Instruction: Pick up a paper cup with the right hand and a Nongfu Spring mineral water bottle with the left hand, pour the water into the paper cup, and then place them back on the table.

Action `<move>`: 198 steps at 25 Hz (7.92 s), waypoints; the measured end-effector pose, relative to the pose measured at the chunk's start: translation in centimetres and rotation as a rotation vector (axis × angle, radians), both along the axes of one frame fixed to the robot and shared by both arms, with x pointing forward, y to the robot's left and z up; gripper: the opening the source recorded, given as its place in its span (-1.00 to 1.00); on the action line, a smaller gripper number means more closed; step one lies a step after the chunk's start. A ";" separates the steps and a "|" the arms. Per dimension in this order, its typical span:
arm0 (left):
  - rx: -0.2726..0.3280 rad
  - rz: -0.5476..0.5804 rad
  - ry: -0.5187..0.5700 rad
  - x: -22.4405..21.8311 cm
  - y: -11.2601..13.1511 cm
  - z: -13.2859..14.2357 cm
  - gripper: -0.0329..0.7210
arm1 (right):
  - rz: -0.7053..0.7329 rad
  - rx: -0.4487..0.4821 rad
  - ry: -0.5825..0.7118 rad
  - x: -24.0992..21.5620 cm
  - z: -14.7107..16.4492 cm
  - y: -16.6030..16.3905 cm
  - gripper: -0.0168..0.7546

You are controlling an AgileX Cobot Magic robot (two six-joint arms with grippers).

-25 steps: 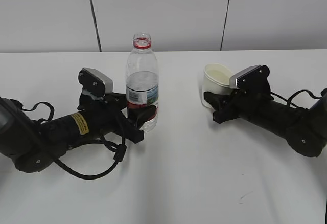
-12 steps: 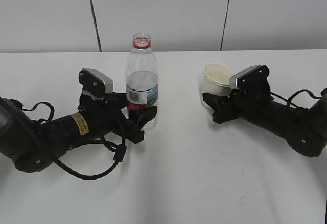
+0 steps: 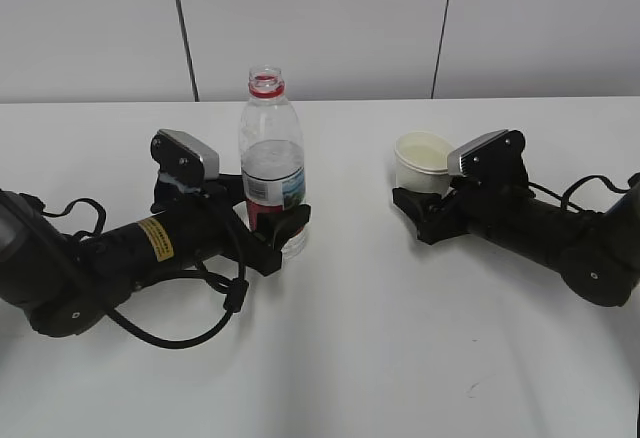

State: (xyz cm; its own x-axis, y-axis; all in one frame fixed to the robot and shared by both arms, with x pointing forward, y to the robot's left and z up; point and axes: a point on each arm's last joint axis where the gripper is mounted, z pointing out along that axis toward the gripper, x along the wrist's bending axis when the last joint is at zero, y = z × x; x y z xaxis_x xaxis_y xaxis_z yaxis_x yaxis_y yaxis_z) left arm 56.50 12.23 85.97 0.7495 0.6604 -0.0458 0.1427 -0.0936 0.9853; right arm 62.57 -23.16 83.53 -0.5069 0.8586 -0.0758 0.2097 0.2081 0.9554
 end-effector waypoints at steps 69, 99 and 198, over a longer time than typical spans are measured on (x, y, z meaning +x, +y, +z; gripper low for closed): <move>0.652 0.668 0.823 6.5 18.0 19.3 0.47 | -0.589 -0.127 0.875 3.3 19.2 -10.6 0.59; 0.684 0.622 1.093 -2.3 17.8 20.3 0.47 | -0.476 -0.261 1.040 -4.1 23.9 -9.9 0.56; 0.335 0.726 0.324 -31.2 17.7 20.4 0.31 | -0.412 -0.081 0.539 -35.1 19.4 -5.5 0.55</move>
